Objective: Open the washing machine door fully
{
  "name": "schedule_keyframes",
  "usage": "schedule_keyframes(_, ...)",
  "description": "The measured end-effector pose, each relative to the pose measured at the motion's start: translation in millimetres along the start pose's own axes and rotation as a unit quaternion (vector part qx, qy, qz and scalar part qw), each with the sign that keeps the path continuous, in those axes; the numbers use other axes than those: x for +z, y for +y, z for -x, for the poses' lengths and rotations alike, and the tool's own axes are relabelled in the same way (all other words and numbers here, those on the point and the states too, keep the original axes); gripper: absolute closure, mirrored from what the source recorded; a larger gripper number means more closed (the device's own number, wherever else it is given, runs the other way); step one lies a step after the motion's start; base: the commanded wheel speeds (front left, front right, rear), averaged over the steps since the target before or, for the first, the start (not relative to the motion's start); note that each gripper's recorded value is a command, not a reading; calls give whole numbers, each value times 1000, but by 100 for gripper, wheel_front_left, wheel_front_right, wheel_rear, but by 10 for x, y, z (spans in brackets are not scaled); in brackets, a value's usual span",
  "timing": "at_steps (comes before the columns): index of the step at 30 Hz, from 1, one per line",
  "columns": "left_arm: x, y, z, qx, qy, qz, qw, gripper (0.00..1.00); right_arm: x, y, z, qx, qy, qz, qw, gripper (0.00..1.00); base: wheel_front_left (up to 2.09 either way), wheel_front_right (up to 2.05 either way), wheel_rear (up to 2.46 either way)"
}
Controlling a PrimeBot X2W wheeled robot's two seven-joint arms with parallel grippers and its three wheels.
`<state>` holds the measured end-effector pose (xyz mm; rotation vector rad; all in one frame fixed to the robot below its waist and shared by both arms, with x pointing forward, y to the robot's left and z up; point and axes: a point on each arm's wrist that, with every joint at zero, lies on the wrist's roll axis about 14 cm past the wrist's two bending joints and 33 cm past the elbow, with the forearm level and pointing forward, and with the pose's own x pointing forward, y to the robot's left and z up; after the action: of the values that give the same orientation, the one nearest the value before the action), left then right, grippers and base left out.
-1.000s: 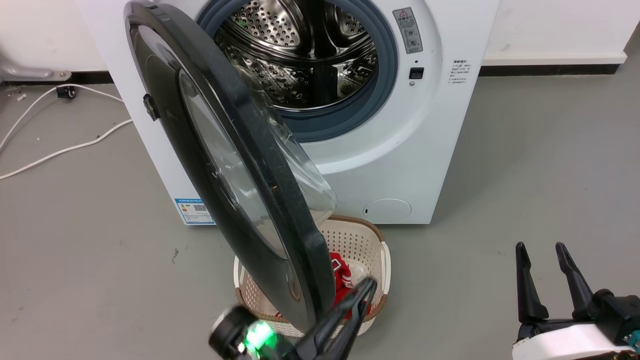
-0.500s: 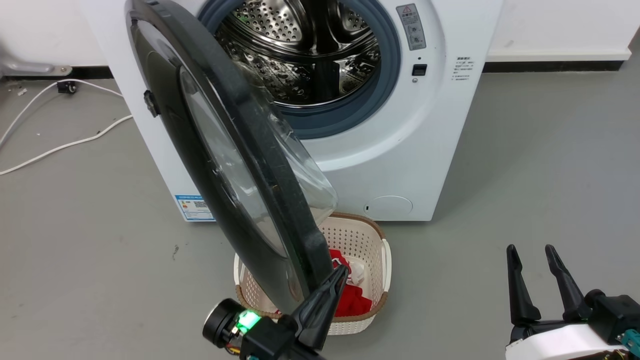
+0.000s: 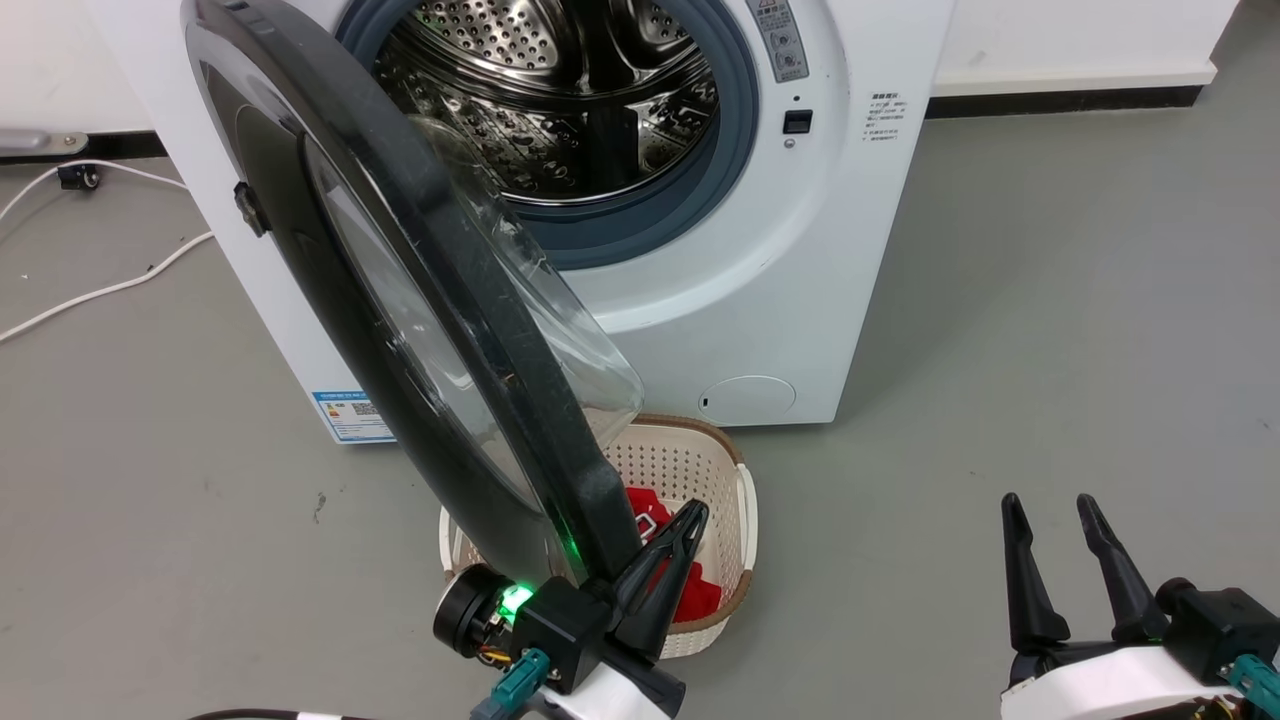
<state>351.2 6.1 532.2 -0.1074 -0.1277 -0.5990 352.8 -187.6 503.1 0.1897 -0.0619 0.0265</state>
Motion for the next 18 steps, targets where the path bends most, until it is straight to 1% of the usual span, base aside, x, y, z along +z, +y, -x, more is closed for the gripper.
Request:
schedule_keyframes(4, -9, 32, -10, 13, -1, 6, 1000, 100, -20, 2, 9, -1, 3, -5, 1000, 0, 0, 0, 0)
schedule_keyframes(9, -8, 68, 19, 25, -1, 0, 1000, 100, -50, 46, 6, 5, 7, -11, 1000, 0, 0, 0, 0)
schedule_keyframes(18, 10, 238, 316, 88, -3, -6, 996, 100, -36, 107, -35, 15, 4, -14, 1000, 0, 0, 0, 0)
